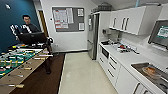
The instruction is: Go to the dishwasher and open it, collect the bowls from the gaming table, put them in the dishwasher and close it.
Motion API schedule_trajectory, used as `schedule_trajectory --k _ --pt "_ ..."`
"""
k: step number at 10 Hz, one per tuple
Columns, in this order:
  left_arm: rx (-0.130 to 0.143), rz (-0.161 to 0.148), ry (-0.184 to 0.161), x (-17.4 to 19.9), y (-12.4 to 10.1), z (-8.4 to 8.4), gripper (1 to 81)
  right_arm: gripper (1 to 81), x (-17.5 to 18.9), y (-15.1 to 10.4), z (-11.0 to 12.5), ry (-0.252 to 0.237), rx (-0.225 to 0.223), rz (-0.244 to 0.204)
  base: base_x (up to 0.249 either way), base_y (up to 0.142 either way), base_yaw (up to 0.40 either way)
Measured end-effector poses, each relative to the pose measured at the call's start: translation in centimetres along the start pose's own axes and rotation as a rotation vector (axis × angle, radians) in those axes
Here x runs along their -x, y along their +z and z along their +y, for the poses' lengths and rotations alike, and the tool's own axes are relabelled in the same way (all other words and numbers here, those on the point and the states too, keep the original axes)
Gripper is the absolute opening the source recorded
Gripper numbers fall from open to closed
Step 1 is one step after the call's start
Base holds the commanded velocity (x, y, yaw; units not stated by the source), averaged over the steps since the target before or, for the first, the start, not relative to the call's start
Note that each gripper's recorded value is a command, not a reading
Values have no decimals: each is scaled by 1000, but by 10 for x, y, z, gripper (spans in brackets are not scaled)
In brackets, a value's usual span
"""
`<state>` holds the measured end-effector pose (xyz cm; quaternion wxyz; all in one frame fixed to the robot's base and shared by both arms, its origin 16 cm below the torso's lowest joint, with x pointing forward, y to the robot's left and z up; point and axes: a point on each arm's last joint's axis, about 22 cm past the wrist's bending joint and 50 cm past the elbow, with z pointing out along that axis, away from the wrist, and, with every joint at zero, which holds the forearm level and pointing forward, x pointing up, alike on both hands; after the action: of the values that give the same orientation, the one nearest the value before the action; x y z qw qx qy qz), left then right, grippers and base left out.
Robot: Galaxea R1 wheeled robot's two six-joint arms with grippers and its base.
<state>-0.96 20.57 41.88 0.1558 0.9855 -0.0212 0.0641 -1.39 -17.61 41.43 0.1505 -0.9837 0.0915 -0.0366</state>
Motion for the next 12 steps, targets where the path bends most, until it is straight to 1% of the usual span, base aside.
schedule_trajectory --k 7,9,11,12 --pt "-2 0 0 0 0 -1 811 811 0 1 -3 -1 -3 0 0 0 356" --pt "-10 0 2 0 -1 -5 811 811 1 1 -5 -1 -8 -1 0 0 356" --pt "-13 -1 3 0 -1 -6 811 811 1 1 -5 -5 -9 -1 0 0 356" --pt "-11 1 3 -1 0 -5 811 811 1 1 -6 -15 -10 -4 0 0 356"
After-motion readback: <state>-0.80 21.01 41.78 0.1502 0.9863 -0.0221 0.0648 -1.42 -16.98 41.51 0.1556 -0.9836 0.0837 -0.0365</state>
